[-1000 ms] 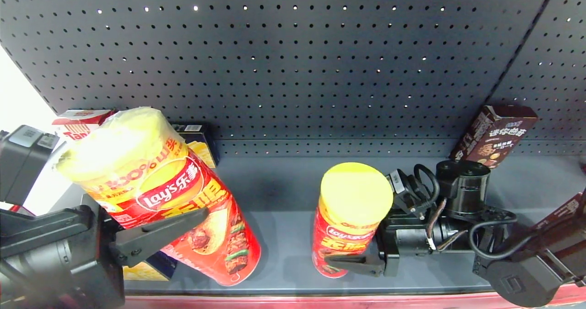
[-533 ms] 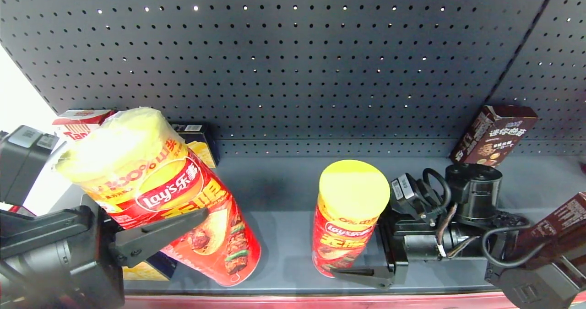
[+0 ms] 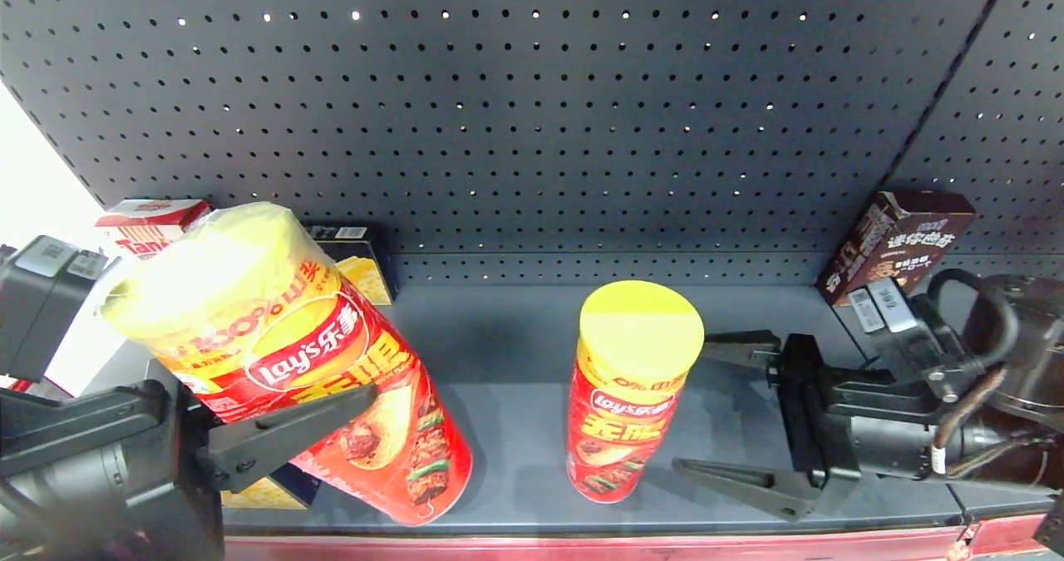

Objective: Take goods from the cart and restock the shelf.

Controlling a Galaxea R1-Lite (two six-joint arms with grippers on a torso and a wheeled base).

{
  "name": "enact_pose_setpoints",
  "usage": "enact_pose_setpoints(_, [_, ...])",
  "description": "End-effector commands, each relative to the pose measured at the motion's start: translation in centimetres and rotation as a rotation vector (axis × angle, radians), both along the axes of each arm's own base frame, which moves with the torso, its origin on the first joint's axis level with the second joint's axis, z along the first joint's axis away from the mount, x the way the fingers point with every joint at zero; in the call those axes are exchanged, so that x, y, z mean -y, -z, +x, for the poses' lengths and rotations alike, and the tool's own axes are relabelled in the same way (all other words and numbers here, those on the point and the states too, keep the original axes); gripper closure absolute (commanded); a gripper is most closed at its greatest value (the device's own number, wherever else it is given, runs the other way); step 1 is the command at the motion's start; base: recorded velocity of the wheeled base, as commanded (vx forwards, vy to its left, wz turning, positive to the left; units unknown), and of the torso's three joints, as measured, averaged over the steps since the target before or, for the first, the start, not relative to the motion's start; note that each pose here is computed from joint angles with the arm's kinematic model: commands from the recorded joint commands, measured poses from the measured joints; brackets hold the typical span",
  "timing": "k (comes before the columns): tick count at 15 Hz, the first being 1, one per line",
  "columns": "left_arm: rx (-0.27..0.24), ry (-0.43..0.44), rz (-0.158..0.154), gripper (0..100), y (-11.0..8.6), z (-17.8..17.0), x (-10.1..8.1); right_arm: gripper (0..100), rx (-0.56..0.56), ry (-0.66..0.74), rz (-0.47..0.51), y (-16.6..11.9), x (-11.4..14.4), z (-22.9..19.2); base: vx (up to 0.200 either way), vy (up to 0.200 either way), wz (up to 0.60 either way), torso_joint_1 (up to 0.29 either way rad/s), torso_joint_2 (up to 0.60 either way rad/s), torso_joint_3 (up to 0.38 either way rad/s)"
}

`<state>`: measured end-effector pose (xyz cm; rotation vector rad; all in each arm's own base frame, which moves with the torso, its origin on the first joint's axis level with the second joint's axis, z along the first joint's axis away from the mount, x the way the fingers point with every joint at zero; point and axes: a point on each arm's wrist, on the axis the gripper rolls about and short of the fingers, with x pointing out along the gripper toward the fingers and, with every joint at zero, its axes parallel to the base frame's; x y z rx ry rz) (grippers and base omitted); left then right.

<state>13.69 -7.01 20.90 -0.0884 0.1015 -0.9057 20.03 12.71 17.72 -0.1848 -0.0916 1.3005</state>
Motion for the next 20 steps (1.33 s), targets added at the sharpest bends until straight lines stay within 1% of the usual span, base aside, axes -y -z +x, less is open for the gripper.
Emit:
enact_pose_setpoints(1, [0.005,0.000,-0.002,100,-0.1,0.0,0.0,0,0.090,0.103,0.047,-1.9,3.4,-4.0,0.000,0.000,0.00,0.000,0.00,0.000])
enact_pose_setpoints(2, [0.006,0.000,-0.003,100,-0.2,0.0,0.0,0,0.107,0.165,0.063,-2.7,4.2,-5.3,0.000,0.000,0.00,0.000,0.00,0.000])
enact_pose_setpoints(4, [0.013,0.005,-0.006,100,-0.4,0.1,0.1,0,0.107,0.324,0.095,-3.9,5.7,-8.0,0.000,0.000,0.00,0.000,0.00,0.000])
enact_pose_setpoints(5, [0.019,0.006,-0.007,100,-0.6,0.2,0.2,0,0.108,0.425,0.111,-4.3,6.6,-9.5,0.000,0.000,0.00,0.000,0.00,0.000])
enact_pose_setpoints(6, [0.020,0.008,-0.008,100,-0.6,0.2,0.2,0,0.102,0.512,0.117,-4.2,7.6,-11.2,0.000,0.000,0.00,0.000,0.00,0.000])
enact_pose_setpoints(8, [0.015,0.016,-0.005,100,-0.5,0.1,0.3,0,0.063,0.605,0.129,-3.4,9.0,-13.7,0.000,0.000,0.00,0.000,0.00,0.000])
enact_pose_setpoints(9, [0.017,0.019,-0.004,100,-0.5,0.1,0.3,0,0.039,0.656,0.117,-2.0,10.1,-15.6,0.000,0.000,0.00,0.000,0.00,0.000])
enact_pose_setpoints(10, [0.017,0.019,-0.002,100,-0.5,0.2,0.3,0,0.026,0.682,0.106,-0.8,10.6,-16.6,0.000,0.000,0.00,0.000,0.00,0.000])
enact_pose_setpoints(11, [0.011,0.030,0.002,100,-0.4,0.4,0.6,0,0.001,0.712,0.091,1.1,11.2,-17.7,0.000,0.000,0.00,0.000,0.00,0.000])
enact_pose_setpoints(13, [0.013,0.034,0.000,100,-0.8,0.8,0.9,0,-0.033,0.782,0.075,4.1,12.0,-19.0,0.000,0.000,0.00,0.000,0.00,0.000])
enact_pose_setpoints(14, [0.011,0.031,0.000,100,-0.9,1.1,1.0,0,-0.043,0.840,0.063,5.4,12.4,-19.4,0.000,0.000,0.00,0.000,0.00,0.000])
enact_pose_setpoints(16, [0.025,0.037,-0.006,100,-1.4,1.2,1.1,0,-0.042,0.972,0.061,7.4,12.9,-20.2,0.000,0.000,0.00,0.000,0.00,0.000])
enact_pose_setpoints(17, [0.019,0.043,-0.006,100,-1.3,0.9,1.1,0,-0.040,1.028,0.065,8.1,13.0,-20.6,0.000,0.000,0.00,0.000,0.00,0.000])
enact_pose_setpoints(18, [-0.004,0.048,0.006,100,-1.1,0.8,1.2,0,-0.063,1.105,0.053,9.1,13.1,-21.3,0.000,0.000,0.00,0.000,0.00,0.000])
enact_pose_setpoints(20, [-0.014,0.060,0.012,100,-1.0,0.8,1.4,0,-0.103,1.163,0.097,9.3,13.3,-21.6,0.000,0.000,0.00,0.000,0.00,0.000])
